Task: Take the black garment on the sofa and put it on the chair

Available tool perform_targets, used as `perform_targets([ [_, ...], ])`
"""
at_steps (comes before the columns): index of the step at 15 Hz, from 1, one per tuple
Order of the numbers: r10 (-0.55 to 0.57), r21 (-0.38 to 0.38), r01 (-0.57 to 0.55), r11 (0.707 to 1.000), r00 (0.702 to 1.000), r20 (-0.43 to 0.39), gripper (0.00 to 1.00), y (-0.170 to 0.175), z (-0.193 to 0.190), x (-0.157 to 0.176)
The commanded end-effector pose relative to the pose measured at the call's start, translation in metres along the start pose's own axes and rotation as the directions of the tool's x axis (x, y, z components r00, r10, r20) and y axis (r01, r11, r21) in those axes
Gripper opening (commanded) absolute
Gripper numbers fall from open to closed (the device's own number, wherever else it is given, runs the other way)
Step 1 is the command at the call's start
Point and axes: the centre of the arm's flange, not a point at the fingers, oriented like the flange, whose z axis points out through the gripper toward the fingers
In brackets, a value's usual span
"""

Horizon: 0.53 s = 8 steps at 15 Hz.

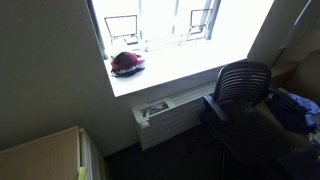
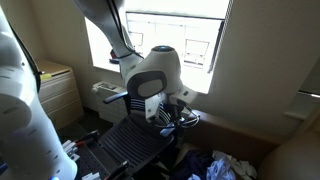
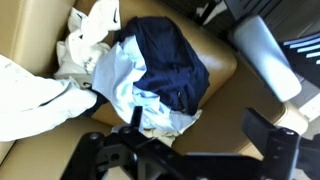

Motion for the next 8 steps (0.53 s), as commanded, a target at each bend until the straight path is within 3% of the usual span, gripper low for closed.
perform_targets([
  [1, 0.164, 0.002, -0.166, 0.986, 0.976, -0.140, 1.00, 0.004, 0.064, 0.053],
  [3, 0.200, -0.122, -0.203, 0.971, 0.979, -0.040, 1.00, 0.010, 0.088, 0.066],
  [4, 0.165, -0.039, -0.168, 0.985, 0.983, -0.086, 1.00, 0.013, 0.040, 0.035],
  [8, 0.160, -0.057, -0.165, 0.985, 0.984, -0.082, 1.00, 0.014, 0.051, 0.039],
])
